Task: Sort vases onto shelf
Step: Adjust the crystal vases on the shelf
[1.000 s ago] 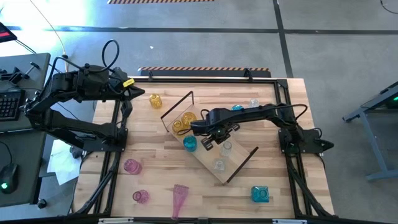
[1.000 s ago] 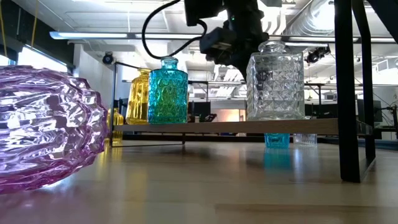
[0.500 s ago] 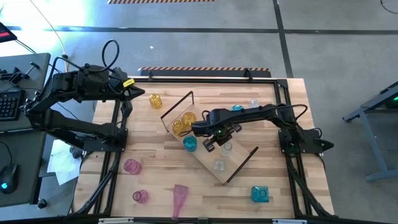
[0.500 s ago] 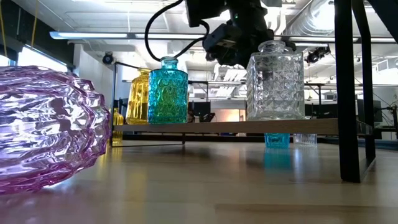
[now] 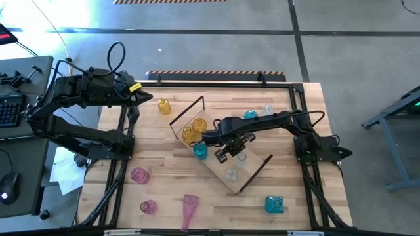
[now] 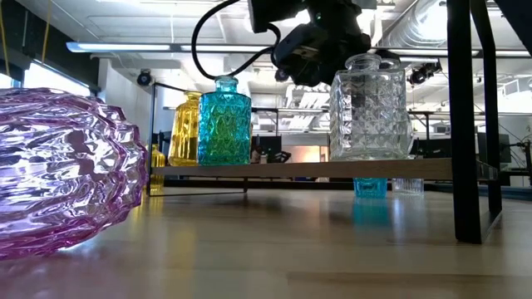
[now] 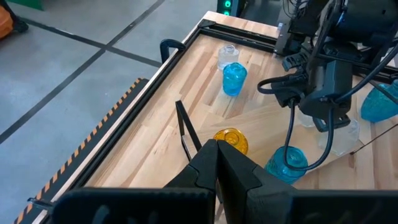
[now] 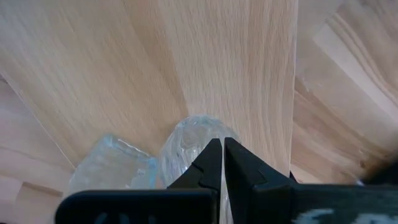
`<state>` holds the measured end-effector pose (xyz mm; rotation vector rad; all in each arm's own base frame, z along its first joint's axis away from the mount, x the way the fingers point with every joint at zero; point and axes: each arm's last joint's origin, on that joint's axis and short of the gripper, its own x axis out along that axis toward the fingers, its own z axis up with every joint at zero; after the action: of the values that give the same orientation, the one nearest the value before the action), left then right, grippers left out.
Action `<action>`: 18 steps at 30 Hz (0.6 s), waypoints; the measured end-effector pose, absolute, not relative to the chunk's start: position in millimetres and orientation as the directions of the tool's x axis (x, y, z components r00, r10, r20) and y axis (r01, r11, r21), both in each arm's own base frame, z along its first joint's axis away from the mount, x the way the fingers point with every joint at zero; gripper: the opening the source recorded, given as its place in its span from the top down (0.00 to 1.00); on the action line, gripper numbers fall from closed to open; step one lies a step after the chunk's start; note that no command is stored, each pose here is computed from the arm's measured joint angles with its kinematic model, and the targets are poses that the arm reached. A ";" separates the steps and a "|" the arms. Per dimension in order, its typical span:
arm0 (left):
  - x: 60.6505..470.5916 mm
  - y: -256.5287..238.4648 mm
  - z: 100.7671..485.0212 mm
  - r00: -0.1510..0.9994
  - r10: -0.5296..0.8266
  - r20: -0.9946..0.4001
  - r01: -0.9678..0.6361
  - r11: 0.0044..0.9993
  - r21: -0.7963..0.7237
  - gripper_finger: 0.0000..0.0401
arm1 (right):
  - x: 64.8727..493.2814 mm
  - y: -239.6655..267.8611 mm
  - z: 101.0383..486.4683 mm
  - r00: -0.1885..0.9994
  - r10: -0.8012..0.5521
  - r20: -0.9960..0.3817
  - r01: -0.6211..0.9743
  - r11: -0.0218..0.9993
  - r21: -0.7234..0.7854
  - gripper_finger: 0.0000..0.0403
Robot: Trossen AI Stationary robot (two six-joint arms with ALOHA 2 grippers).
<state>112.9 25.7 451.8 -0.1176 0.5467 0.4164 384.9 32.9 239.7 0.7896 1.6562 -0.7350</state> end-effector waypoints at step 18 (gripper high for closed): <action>107.7 24.8 453.2 0.781 0.354 -0.515 -0.418 0.908 -0.010 1.00 | 378.3 47.5 240.6 -0.232 0.140 -0.963 0.798 0.593 -0.106 1.00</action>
<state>107.7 24.8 453.2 -0.1263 0.5298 0.4178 378.3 47.5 240.6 0.7788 1.7211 -0.7459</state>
